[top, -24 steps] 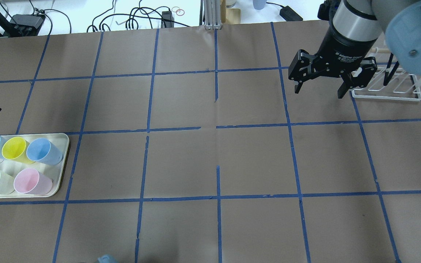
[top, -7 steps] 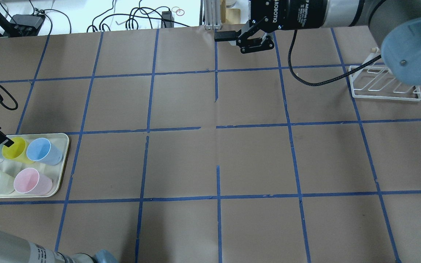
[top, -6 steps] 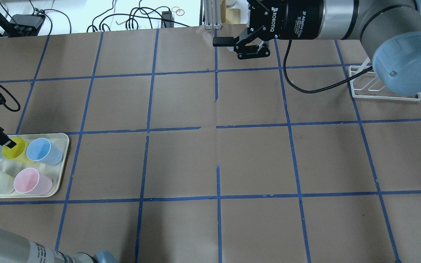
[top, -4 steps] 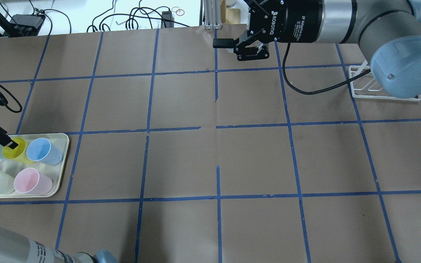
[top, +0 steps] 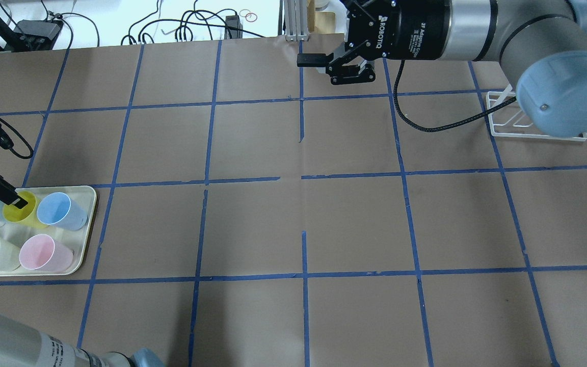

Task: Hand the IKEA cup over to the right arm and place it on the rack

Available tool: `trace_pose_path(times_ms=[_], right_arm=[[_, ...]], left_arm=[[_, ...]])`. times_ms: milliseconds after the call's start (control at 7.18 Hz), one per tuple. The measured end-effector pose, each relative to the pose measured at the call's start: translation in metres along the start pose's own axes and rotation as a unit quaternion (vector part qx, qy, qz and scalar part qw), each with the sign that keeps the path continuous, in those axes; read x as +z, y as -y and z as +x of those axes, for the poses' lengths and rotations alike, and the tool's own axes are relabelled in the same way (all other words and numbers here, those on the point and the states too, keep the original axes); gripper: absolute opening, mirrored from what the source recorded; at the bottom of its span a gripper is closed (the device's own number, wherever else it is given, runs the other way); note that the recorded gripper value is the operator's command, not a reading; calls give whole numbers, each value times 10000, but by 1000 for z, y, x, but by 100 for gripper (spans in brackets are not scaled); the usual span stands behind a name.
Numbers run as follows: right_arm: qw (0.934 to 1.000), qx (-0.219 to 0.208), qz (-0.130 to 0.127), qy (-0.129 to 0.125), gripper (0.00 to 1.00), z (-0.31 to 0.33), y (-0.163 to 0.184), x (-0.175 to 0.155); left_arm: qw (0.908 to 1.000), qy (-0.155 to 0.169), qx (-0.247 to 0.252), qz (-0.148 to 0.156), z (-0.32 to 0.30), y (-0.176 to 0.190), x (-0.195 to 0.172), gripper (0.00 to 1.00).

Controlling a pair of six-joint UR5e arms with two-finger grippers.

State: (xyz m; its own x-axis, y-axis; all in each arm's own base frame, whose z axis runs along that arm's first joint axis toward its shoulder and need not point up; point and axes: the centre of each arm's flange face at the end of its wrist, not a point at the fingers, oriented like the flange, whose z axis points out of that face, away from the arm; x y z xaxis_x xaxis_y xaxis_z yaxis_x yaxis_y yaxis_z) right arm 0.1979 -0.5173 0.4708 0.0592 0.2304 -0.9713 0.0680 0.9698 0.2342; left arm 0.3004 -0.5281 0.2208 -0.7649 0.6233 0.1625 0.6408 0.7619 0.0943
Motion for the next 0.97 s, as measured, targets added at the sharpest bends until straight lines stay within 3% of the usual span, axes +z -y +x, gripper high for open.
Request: trace_pose_path(times_ms=[139, 418, 975], right_arm=[[10000, -4, -5, 46, 100, 1, 2, 1], [10000, -45, -13, 61, 100, 2, 3, 2], [10000, -35, 0, 65, 100, 3, 4, 0]], left_arm=[[10000, -17, -3, 2, -1, -1, 2, 26], [10000, -16, -6, 18, -1, -1, 1, 0], [10000, 7, -43, 36, 1, -2, -13, 0]])
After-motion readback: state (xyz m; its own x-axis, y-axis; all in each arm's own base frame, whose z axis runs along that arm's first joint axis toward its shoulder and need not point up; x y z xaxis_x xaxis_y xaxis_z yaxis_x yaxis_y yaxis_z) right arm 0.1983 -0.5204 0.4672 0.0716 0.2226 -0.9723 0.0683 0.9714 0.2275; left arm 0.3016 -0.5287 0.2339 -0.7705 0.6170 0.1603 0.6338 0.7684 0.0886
